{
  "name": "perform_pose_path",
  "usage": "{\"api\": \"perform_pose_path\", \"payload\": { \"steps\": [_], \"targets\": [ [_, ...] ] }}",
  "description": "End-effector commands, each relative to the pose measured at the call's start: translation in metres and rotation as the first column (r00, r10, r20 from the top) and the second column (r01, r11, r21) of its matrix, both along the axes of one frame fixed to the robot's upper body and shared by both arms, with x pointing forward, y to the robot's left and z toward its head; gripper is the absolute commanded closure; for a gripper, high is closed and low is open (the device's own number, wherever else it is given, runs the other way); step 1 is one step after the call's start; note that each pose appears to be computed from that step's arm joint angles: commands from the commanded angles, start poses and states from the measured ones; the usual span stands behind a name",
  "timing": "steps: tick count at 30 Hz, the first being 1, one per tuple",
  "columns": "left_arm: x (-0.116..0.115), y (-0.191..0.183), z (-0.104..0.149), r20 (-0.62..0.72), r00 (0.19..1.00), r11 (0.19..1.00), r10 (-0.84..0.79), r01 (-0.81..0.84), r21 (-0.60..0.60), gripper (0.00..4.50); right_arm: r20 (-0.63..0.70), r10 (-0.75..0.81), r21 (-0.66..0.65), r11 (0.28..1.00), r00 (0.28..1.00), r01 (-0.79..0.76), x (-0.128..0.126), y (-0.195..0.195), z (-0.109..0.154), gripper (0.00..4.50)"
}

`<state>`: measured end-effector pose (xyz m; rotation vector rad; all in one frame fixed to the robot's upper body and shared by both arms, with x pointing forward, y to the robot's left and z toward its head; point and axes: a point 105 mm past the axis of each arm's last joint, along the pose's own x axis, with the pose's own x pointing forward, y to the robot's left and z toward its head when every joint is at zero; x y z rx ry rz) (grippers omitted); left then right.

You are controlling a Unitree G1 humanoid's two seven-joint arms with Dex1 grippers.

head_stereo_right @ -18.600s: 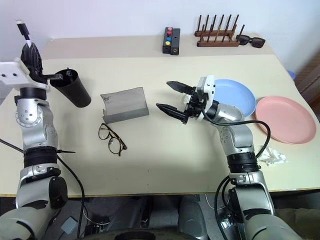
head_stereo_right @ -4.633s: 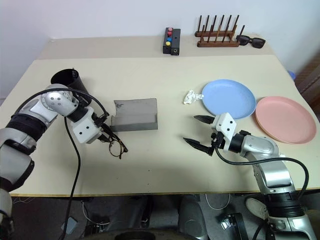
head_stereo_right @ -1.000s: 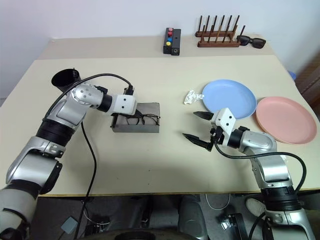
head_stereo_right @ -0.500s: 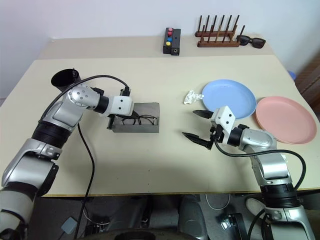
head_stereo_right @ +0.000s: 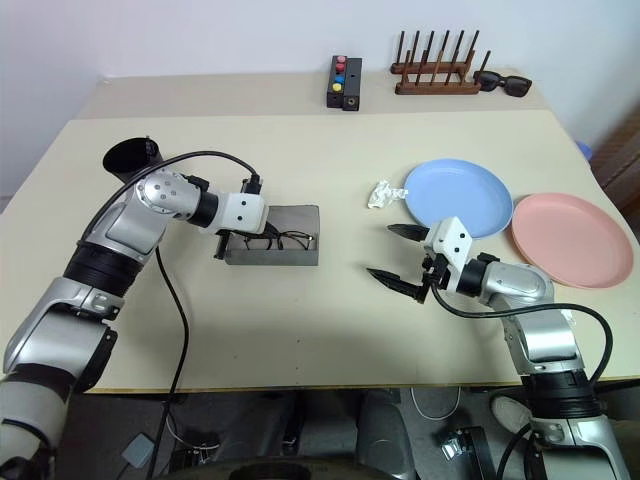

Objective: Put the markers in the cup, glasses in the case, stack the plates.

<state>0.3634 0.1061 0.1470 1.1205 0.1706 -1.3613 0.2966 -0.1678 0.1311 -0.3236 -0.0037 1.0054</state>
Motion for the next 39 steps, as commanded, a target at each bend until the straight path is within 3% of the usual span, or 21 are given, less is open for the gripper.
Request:
{"api": "perform_pose_path", "payload": {
  "steps": [1,6,7,10,15,22,31,35,39],
  "targets": [
    [-0.002,-0.003,0.005,0.013,1.0,1.0,-0.017,0.017,-0.016,4.46,0.051,0.007,0.006,1.0,0.999,-0.007,-0.001,0.002,0.013,0.0],
    [-0.004,-0.005,0.004,0.007,1.0,0.999,-0.028,0.028,-0.027,4.46,0.053,0.006,0.005,1.0,0.999,-0.006,0.0,0.003,0.015,0.0],
    [-0.004,-0.006,0.005,0.003,1.0,0.999,-0.031,0.031,-0.029,4.19,0.053,0.006,0.005,1.0,0.999,-0.006,0.0,0.003,0.016,0.0],
    [-0.007,-0.004,0.002,-0.01,0.999,0.999,-0.042,0.042,-0.013,3.16,0.054,0.005,0.005,1.0,0.999,-0.005,0.0,0.002,0.017,0.0],
    [-0.005,-0.006,0.005,0.009,0.999,0.999,-0.04,0.04,-0.025,0.66,0.052,0.002,0.003,1.0,0.999,-0.003,0.0,0.0,0.017,0.0],
    [0.006,-0.004,0.03,0.081,0.997,0.998,-0.002,0.007,-0.062,0.66,0.05,0.001,0.003,1.0,0.999,-0.001,0.001,-0.003,0.013,0.0],
    [0.043,0.003,0.077,0.233,0.96,0.979,0.156,-0.12,-0.164,0.66,0.059,0.005,0.009,1.0,0.998,-0.005,0.005,-0.001,0.013,0.0],
    [0.059,0.012,0.076,0.294,0.93,0.972,0.219,-0.18,-0.154,0.66,0.064,0.009,0.012,1.0,0.998,-0.01,0.006,0.003,0.016,0.0],
    [0.066,0.012,0.052,0.316,0.922,0.974,0.222,-0.197,-0.109,0.66,0.07,0.01,0.02,1.0,0.997,-0.011,0.006,0.006,0.022,0.0]
  ]
}}
